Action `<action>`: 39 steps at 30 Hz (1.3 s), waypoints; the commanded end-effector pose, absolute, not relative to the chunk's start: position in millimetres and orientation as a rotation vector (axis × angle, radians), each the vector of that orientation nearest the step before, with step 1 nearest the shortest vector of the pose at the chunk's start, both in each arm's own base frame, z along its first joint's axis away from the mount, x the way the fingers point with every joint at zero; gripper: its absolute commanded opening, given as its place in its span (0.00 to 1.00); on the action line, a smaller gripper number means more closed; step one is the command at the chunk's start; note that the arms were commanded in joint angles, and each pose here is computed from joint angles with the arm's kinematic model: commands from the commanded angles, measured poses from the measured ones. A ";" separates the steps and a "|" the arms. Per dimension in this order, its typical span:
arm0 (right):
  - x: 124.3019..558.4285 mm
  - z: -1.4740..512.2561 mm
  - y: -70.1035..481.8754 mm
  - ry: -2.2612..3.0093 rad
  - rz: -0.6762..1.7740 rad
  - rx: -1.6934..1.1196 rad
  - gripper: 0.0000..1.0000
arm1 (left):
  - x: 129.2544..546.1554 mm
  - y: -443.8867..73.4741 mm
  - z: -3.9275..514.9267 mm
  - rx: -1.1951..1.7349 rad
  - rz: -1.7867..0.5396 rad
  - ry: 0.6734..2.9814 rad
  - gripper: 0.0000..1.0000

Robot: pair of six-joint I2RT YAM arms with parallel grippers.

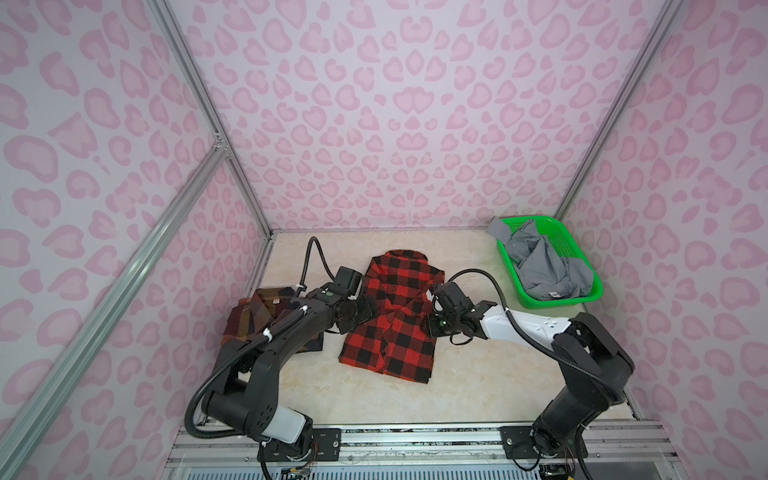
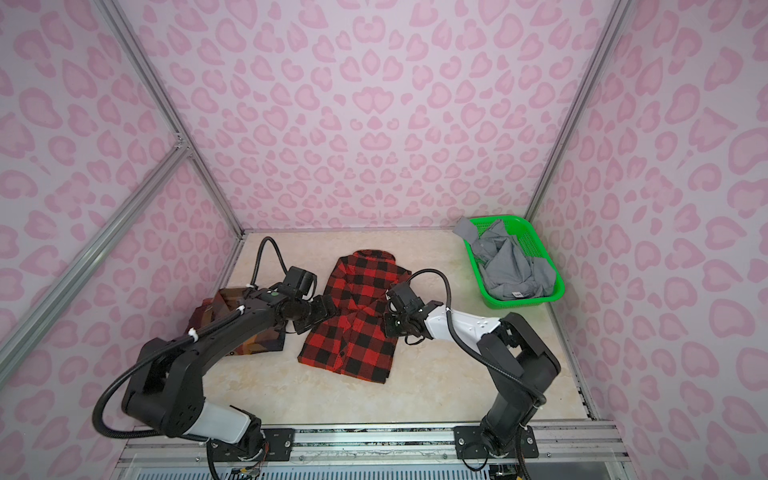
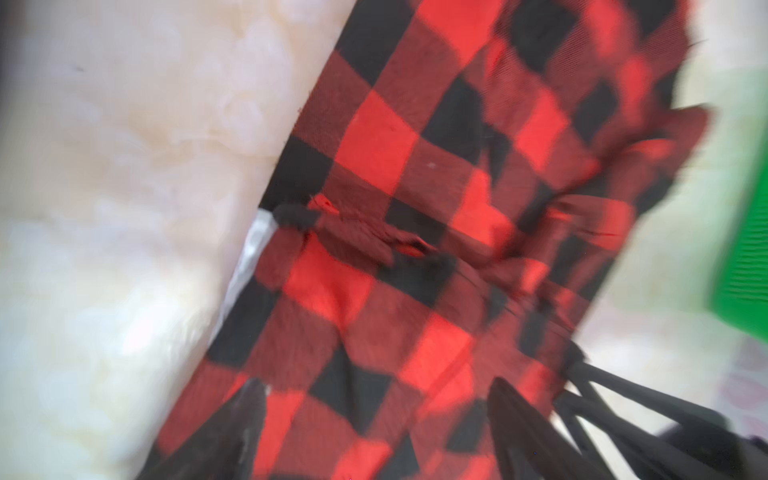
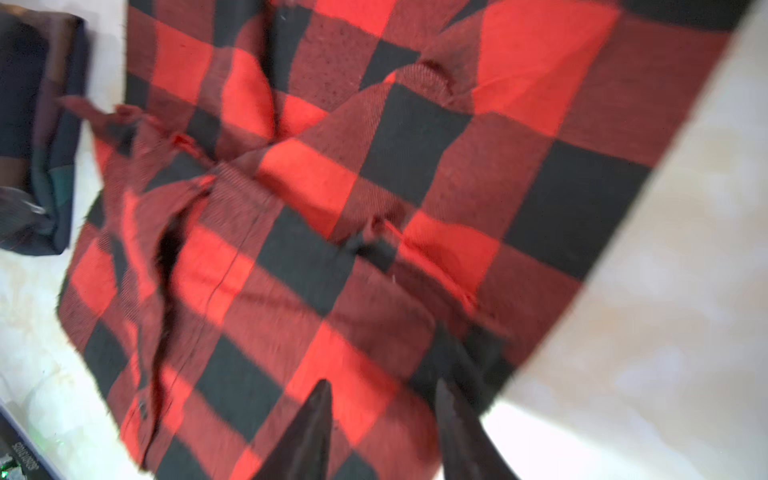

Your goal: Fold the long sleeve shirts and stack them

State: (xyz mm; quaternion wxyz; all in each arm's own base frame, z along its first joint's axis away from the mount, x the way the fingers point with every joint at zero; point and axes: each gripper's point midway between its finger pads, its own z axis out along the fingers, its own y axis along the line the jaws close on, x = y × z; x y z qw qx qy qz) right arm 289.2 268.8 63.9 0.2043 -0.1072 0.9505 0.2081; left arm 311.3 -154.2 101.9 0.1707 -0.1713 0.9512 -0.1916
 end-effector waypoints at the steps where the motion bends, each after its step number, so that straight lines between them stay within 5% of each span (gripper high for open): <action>1: 267.6 77.4 265.3 2.613 0.497 -0.434 0.52 | 296.6 -138.7 115.1 -0.514 -0.498 2.669 0.92; 6: 219.5 96.9 289.9 2.500 0.326 -0.791 0.62 | 281.9 -119.3 127.8 -0.539 -0.466 2.592 0.98; 11: 228.5 97.4 273.9 2.503 0.184 -0.746 0.63 | 253.0 -124.4 111.9 -0.588 -0.542 2.616 0.98; 28: 446.6 93.0 248.4 2.621 0.112 -0.289 0.30 | 193.0 -188.7 74.0 -0.591 -0.612 2.643 0.98; 39: 486.2 10.3 239.6 2.789 -0.053 -0.293 0.28 | 191.8 -196.5 57.4 -0.539 -0.573 2.684 0.97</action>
